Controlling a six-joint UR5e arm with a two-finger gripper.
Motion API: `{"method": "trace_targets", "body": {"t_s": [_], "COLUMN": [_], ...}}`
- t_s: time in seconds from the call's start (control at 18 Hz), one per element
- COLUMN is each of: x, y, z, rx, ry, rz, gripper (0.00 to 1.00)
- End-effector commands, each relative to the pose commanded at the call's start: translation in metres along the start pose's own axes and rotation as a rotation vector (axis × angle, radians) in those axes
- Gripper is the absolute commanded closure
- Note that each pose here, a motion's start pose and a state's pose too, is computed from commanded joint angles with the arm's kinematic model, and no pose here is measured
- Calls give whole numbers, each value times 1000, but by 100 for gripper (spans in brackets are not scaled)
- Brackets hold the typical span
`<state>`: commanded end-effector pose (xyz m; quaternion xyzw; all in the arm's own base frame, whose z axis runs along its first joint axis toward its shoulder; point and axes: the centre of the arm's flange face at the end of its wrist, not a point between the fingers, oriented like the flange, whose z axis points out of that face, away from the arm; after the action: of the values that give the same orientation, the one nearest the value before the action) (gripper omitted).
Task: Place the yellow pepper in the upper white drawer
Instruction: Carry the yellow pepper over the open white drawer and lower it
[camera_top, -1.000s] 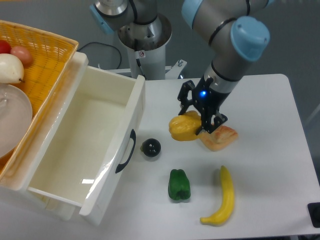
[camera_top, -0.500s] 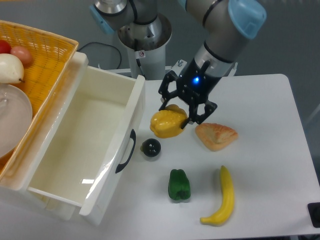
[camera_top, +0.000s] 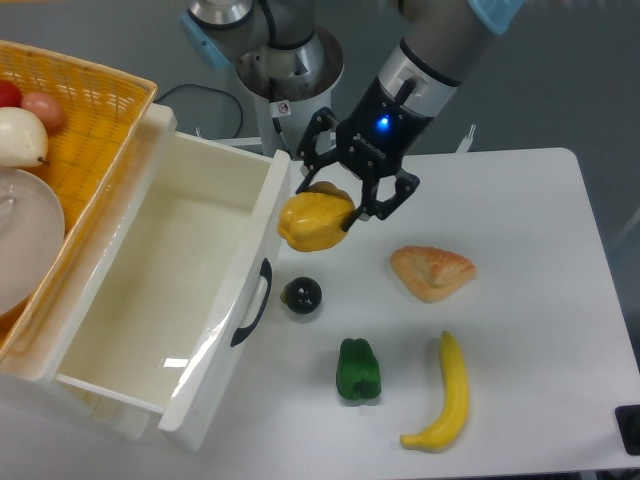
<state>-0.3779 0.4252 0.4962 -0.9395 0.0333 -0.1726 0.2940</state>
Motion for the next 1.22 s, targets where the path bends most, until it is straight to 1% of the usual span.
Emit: {"method": "trace_targets", "body": {"t_s": [0.17, 0.39, 0.56, 0.67, 0.83, 1.0, 1.22], "x": [11, 20, 24, 27, 32, 36, 42], "y": [-12, -24, -26, -30, -35, -38, -41], "z": [11, 22, 23, 33, 48, 62, 68], "rx": [13, 22, 23, 14, 0, -5, -9], "ry": [26, 40, 38, 55, 79, 88, 95], "rz": [2, -1, 7, 17, 28, 49, 61], "gripper": [70, 70, 70, 66, 66, 66, 66]}}
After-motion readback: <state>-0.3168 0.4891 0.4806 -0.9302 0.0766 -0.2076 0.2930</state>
